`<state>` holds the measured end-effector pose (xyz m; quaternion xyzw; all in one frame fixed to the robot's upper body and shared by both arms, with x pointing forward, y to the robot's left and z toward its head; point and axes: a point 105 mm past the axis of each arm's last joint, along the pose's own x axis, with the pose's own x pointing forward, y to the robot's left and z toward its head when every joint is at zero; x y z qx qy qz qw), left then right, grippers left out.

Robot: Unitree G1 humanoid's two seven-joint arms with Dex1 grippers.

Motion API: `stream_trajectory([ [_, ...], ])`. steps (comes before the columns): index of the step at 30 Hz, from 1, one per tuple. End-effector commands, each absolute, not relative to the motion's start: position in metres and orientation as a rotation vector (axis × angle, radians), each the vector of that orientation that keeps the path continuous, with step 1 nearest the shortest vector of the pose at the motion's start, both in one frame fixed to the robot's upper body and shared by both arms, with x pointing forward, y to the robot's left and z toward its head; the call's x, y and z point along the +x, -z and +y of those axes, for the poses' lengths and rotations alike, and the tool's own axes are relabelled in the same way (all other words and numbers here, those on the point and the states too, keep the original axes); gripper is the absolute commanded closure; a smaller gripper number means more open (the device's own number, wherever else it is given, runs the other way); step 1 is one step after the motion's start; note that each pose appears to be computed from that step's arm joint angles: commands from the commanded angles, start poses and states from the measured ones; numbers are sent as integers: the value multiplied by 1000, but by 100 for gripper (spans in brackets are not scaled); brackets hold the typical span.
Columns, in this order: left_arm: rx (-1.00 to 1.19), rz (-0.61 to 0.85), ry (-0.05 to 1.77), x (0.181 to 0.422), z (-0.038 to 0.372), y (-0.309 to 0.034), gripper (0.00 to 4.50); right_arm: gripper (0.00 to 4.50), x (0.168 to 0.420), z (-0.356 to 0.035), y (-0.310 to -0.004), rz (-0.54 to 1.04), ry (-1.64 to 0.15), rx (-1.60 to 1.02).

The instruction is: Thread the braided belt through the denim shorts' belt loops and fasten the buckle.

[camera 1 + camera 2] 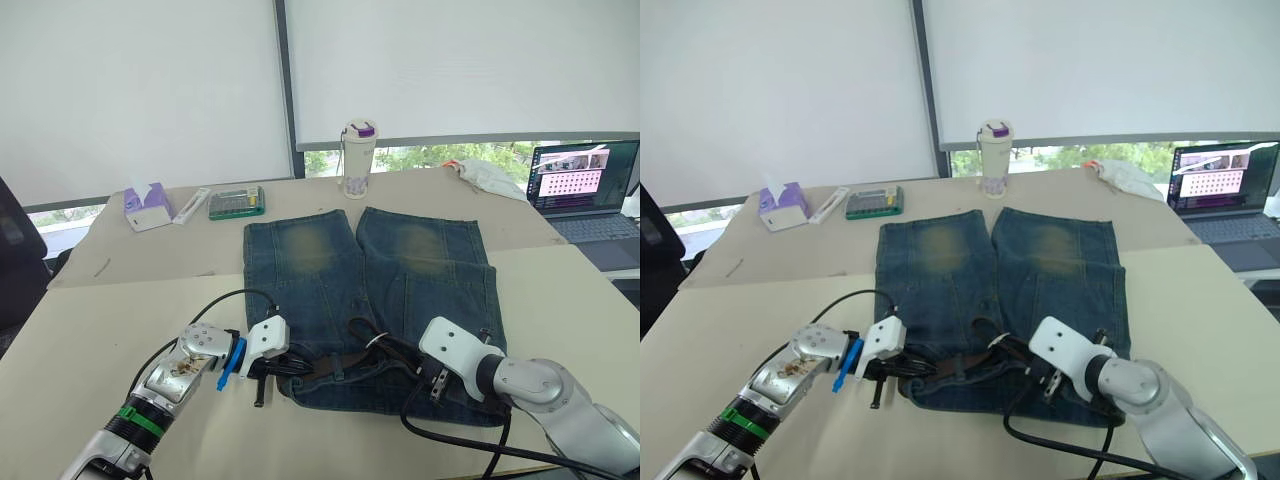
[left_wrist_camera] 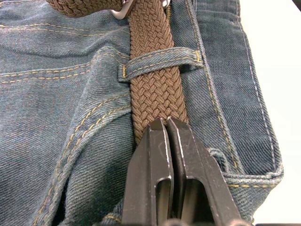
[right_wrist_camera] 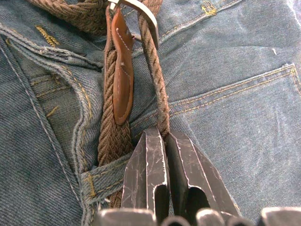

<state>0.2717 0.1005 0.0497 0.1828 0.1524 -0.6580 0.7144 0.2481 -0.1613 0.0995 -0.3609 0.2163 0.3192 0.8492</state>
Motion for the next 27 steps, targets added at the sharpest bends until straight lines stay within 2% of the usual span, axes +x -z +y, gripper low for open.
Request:
stream_trajectory([
  [1, 457, 555, 1345, 268, 129, -3, 450, 449, 247, -172, -110, 436, -618, -790],
  [5, 468, 564, 1324, 268, 136, 0, 450, 449, 211, -219, -108, 601, -506, -862],
  [8, 478, 585, 1301, 267, 146, 4, 450, 449, 178, -270, -113, 762, -318, -942],
  [10, 480, 593, 1291, 266, 151, 5, 450, 449, 170, -287, -120, 781, -238, -973],
  [13, 486, 607, 1284, 265, 157, 8, 450, 449, 172, -301, -122, 772, -174, -1003],
  [22, 484, 577, 1276, 269, 158, 1, 450, 449, 175, -270, -92, 695, -279, -804],
  [26, 348, 443, 1283, 271, 142, -26, 450, 449, 181, -258, -96, 622, -301, -694],
  [27, 286, 410, 1280, 272, 137, -36, 450, 412, 183, -253, -100, 589, -316, -646],
])
